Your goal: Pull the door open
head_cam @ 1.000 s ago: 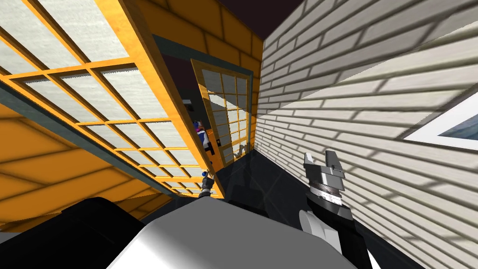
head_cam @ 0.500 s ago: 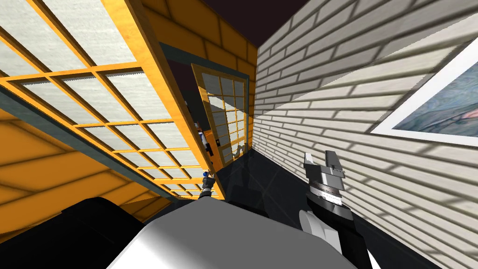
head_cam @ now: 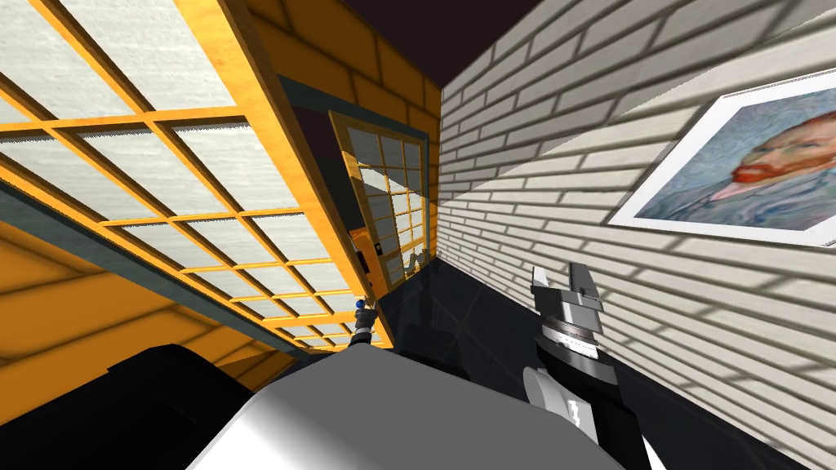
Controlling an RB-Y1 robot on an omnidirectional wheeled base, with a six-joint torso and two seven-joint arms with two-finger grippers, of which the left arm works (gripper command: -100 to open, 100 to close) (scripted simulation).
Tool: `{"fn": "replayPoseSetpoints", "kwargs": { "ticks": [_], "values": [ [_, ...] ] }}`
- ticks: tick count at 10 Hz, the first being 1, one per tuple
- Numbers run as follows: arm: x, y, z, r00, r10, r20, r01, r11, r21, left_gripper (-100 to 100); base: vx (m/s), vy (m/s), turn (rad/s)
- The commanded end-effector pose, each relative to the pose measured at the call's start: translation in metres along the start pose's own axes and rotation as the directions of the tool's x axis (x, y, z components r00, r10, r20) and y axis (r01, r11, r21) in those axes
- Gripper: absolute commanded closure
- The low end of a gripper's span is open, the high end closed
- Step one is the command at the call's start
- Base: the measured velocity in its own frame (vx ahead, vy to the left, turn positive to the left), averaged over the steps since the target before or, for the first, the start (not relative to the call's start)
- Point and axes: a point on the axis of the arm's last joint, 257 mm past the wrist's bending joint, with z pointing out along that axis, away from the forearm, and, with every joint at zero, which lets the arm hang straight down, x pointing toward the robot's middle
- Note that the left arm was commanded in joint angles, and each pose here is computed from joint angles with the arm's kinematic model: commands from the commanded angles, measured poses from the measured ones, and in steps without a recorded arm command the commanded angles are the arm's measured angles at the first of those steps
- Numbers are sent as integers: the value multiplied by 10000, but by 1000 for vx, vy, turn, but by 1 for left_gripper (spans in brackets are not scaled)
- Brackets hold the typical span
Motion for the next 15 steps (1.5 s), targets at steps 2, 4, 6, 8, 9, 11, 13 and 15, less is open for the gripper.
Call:
{"fn": "replayPoseSetpoints", "kwargs": {
  "ticks": [2, 4, 6, 8, 9, 11, 13, 15],
  "values": [
    [-78, -132, -1, 9977, -672, 134, 668, 9975, 230, -100, -62, 25, -61],
    [-43, -120, 2, 9884, -1513, 89, 1510, 9881, 299, -100, -101, 36, -137],
    [-10, -109, 4, 9732, -2301, 40, 2298, 9726, 360, -100, -113, 37, -142],
    [21, -97, 6, 9515, -3078, -13, 3076, 9506, 411, -100, -115, 40, -130],
    [35, -91, 6, 9398, -3416, -38, 3414, 9389, 432, -100, -110, 27, -113],
    [61, -80, 7, 9139, -4057, -88, 4057, 9128, 469, -100, -104, 25, -110],
    [85, -71, 7, 8872, -4612, -133, 4613, 8858, 497, -100, -111, 20, -104],
    [103, -62, 7, 8631, -5048, -171, 5050, 8616, 517, -100, -90, 16, -77]
  ]
}}
